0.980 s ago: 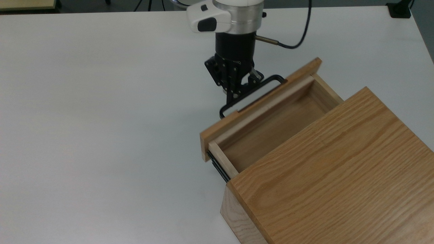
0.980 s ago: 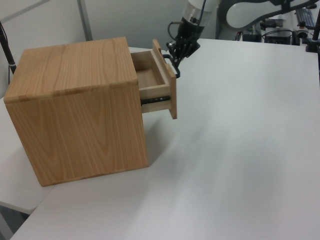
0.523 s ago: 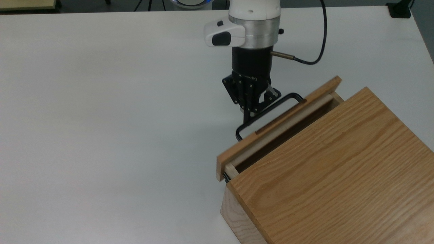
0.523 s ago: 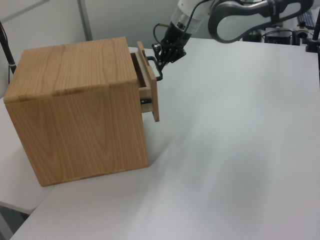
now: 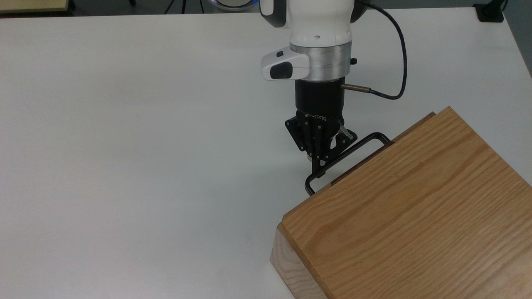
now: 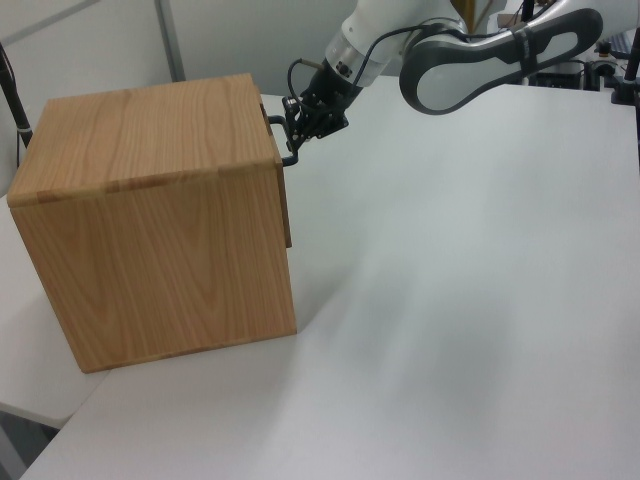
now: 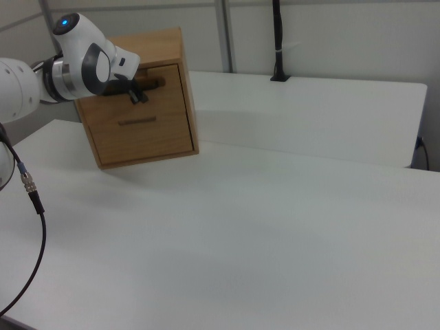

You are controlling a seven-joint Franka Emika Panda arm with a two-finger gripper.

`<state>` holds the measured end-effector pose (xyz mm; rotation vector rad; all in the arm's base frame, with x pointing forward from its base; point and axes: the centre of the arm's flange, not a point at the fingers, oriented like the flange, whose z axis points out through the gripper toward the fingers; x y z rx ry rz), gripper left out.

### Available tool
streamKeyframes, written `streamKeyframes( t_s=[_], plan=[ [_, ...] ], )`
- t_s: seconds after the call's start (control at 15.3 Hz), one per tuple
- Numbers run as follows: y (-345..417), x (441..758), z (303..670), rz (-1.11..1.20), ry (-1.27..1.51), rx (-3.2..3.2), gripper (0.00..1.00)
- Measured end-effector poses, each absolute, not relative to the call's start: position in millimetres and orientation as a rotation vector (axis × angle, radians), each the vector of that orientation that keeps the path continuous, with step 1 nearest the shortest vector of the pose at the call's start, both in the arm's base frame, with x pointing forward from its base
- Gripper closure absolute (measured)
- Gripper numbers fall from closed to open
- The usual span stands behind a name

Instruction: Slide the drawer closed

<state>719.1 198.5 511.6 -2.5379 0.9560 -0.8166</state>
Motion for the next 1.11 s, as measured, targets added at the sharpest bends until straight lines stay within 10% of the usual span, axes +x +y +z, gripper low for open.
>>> streamKeyframes(
  t_s=[0.39,0.98,1.11],
  plan=[
    [164.2,709.9,547.9,-0.834,0.982,-2.578,0.97],
    [98.8,610.6,620.2,-0.301,0.903,-3.043,0.04],
    [85.8,583.5,637.7,-0.198,0.793,-3.101,0.0]
  ],
)
